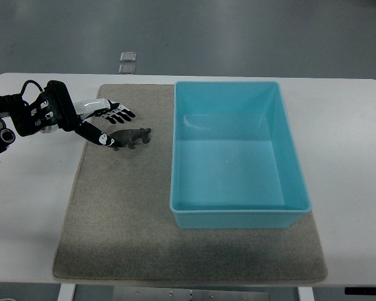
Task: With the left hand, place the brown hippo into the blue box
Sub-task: 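Lower the left hand onto the brown hippo and close fingers around it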
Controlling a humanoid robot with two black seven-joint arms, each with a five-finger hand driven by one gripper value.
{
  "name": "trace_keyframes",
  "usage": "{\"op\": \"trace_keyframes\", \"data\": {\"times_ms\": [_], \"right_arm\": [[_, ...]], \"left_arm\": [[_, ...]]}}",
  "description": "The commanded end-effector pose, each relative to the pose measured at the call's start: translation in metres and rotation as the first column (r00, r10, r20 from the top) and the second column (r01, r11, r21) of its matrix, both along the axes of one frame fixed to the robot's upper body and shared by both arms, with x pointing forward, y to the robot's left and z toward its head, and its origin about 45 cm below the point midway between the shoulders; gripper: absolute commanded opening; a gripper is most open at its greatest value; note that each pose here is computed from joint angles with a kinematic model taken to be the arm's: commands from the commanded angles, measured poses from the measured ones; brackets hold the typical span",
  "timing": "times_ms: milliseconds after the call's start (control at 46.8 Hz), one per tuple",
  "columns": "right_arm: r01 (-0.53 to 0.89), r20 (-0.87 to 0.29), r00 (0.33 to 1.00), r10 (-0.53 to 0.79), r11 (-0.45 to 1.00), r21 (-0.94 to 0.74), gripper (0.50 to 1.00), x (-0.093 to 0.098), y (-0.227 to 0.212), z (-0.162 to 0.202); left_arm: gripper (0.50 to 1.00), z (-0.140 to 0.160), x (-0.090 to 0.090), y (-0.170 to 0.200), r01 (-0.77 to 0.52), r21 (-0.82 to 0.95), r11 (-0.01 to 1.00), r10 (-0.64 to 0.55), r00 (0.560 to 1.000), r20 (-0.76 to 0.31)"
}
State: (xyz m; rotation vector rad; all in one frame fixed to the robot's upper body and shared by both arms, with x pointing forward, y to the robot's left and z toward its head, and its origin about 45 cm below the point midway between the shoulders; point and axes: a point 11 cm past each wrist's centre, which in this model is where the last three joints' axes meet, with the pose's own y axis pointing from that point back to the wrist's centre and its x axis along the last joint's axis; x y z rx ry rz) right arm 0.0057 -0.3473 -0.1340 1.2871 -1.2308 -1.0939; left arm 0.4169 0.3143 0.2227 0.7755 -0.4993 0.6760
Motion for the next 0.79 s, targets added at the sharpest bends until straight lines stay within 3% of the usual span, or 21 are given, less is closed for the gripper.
{"op": "trace_keyframes", "data": {"times_ms": [0,427,769], "right_arm": [[0.000,0.000,1.000,0.000,1.000,0.000,0.936,0.0003,0.0001,0.0000],[0.000,0.000,1.000,0.000,1.000,0.001,0.936,0.0003,0.0001,0.0000],[0.000,-0.001,1.000,0.000,1.000,0.001,0.936,-0.0006,0.0001,0.0000]], "left_arm": [[0.784,-0.0020,0.0002,-0.0023,0.008,0.015,1.000,-0.008,1.000,0.007],[0.782,-0.0020,0.0021,-0.0041,0.004,0.024,1.000,-0.004,0.999,0.033],[0.752,-0.0045,0.0013,-0.0041,0.006,0.036,0.999,-0.007,0.999,0.035]]}}
